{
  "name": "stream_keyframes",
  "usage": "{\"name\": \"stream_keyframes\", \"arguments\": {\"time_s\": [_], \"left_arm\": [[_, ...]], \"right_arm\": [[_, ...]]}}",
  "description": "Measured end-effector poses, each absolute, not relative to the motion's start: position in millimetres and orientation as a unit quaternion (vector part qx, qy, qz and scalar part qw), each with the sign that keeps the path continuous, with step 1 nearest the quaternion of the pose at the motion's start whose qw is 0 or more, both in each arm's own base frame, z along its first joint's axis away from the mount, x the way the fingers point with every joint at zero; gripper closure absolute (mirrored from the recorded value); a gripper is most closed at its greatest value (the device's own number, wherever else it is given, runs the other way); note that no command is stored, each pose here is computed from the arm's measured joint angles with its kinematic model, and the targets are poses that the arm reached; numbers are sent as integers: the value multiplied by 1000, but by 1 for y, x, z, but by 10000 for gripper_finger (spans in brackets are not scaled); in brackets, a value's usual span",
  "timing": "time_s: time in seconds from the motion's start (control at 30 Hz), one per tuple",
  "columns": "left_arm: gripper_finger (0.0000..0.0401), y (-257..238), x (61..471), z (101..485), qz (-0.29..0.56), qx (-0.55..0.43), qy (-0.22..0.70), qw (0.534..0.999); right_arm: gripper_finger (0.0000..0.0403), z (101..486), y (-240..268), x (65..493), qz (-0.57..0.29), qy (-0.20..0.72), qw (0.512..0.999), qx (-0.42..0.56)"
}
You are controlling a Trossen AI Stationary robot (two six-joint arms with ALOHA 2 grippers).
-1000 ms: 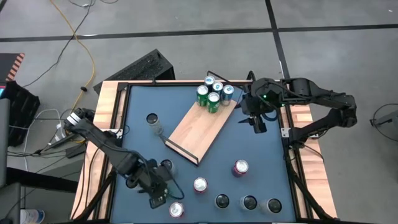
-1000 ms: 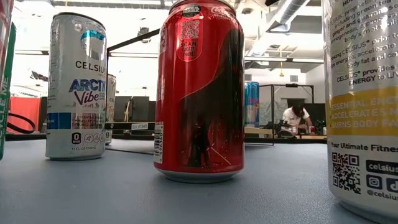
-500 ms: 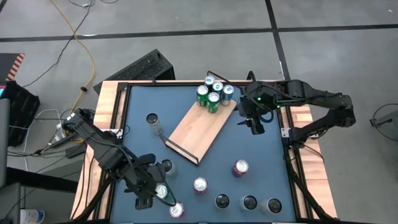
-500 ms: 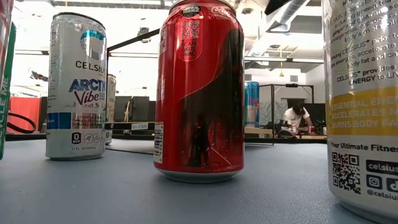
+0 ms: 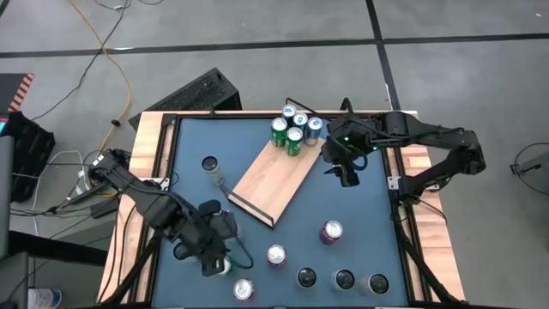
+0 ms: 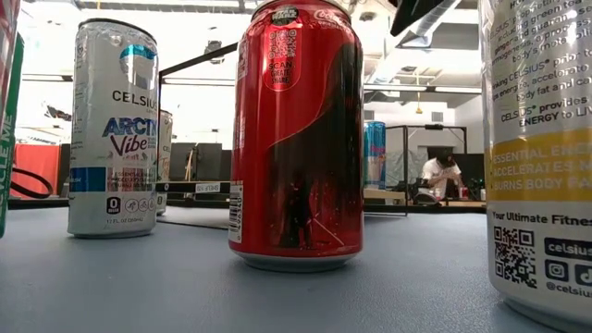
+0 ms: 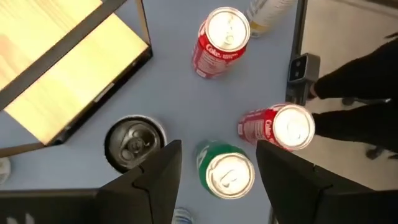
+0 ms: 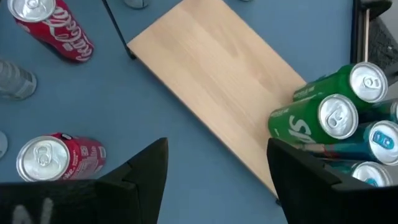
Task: Place canned beverage on shelf
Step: Put green soda can on the shelf aligned with the other green soda cans
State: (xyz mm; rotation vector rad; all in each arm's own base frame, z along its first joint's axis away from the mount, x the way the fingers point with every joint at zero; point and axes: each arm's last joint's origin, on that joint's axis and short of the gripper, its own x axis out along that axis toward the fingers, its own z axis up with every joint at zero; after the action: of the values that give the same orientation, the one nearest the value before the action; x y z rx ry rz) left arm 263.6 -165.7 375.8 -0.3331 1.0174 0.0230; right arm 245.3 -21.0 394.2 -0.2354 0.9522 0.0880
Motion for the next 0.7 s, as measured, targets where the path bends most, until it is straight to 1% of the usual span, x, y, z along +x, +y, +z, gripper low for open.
{"name": "stream_keyframes", "arguments": {"time_s": [0.13,0.3,0.4,0.47,0.57,0.7], "left_arm": [[182,-164,268,377,-4,-172,479,861],[120,-170,265,378,-25,-182,489,853],[83,-180,262,373,-17,-192,498,845],[66,-190,263,366,-5,-194,500,844],[52,-206,266,352,4,-178,511,841],[48,-223,268,330,15,-140,547,825]], "right_arm": [[144,391,-22,249,43,465,878,-111],[144,385,-24,256,42,477,871,-108],[144,382,-25,260,44,482,868,-106],[144,380,-25,261,45,484,867,-105],[144,379,-25,263,46,487,866,-105],[144,378,-26,265,46,487,866,-106]]}}
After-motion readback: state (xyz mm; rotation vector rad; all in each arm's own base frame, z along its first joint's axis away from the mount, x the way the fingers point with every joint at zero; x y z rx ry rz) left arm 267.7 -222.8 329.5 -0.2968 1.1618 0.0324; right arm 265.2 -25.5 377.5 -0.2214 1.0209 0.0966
